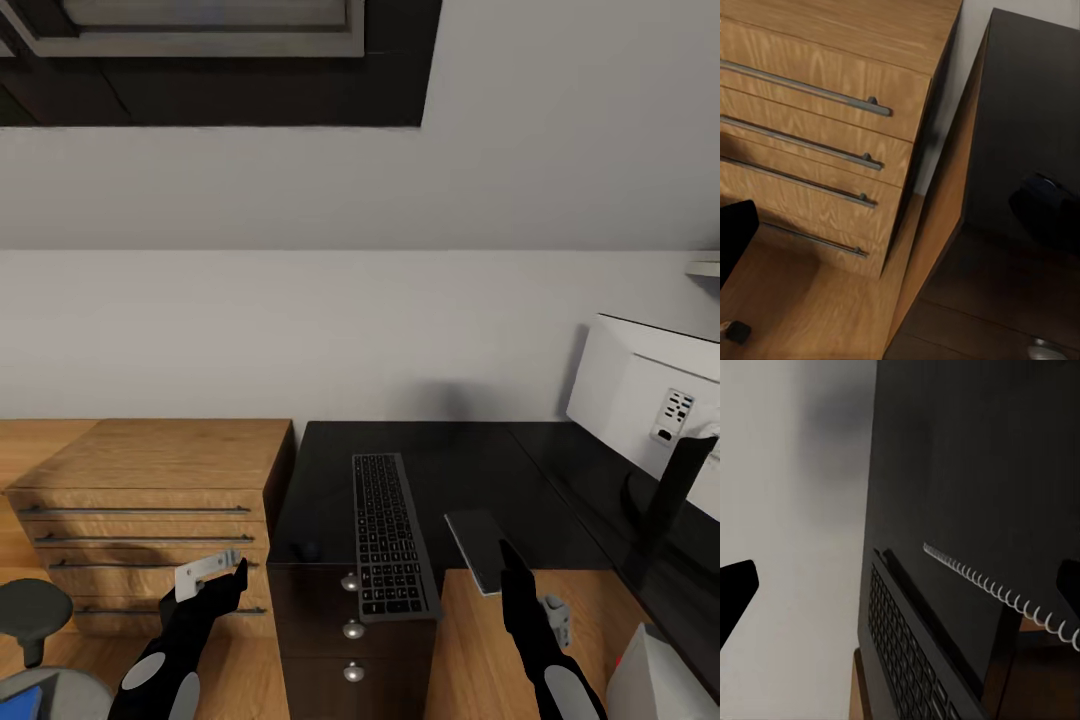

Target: In the bedroom, organize the workspace by keeping the computer under the desk, ensuring the monitor is on the desk, placing the keyboard on the desk next to the monitor, placing the mouse on the desk next to the keyboard, moving the folder from the swivel chair onto the desk next to the mouse, stacking the notebook on top of the folder with the pen on top of the notebook, and positioning the swivel chair next to the desk.

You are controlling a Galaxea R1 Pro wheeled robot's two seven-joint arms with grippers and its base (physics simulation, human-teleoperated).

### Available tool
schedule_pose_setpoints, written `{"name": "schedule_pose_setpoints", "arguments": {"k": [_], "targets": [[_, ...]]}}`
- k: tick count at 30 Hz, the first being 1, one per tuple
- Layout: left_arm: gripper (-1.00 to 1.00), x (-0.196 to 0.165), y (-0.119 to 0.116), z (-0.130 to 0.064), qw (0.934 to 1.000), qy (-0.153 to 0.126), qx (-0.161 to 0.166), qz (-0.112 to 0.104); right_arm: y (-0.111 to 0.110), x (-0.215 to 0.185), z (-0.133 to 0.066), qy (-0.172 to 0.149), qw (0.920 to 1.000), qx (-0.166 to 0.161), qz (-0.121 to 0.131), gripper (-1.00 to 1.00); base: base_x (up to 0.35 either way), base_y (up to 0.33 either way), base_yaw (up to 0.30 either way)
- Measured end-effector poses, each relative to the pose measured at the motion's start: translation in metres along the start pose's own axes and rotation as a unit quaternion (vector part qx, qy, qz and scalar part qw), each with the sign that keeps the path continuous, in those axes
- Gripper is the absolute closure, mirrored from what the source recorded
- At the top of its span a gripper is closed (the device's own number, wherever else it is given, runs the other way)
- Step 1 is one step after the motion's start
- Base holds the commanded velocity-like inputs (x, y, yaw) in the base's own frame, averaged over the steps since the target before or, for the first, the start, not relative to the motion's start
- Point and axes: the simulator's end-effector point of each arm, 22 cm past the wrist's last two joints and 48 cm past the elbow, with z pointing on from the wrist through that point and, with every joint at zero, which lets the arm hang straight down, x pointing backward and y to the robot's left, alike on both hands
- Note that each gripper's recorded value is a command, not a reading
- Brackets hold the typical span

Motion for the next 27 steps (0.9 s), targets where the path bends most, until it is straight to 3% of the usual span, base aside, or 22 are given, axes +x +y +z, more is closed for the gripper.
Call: {"name": "schedule_pose_setpoints", "arguments": {"k": [20, 27], "targets": [[-1.0, -0.0001, 0.0001, 0.0001, 1.0, 0.0, 0.0, 0.0, 0.0, -0.0004, 0.0001, 0.0, 1.0, 0.0, -0.001, -1.0, -0.008, 0.0, 0.0], [-1.0, 0.0001, 0.0005, 0.0005, 1.0, 0.0, -0.001, 0.0, -0.0003, -0.0006, 0.0004, 0.0, 1.0, 0.0, -0.001, -1.0, -0.295, 0.0, 0.0]]}}
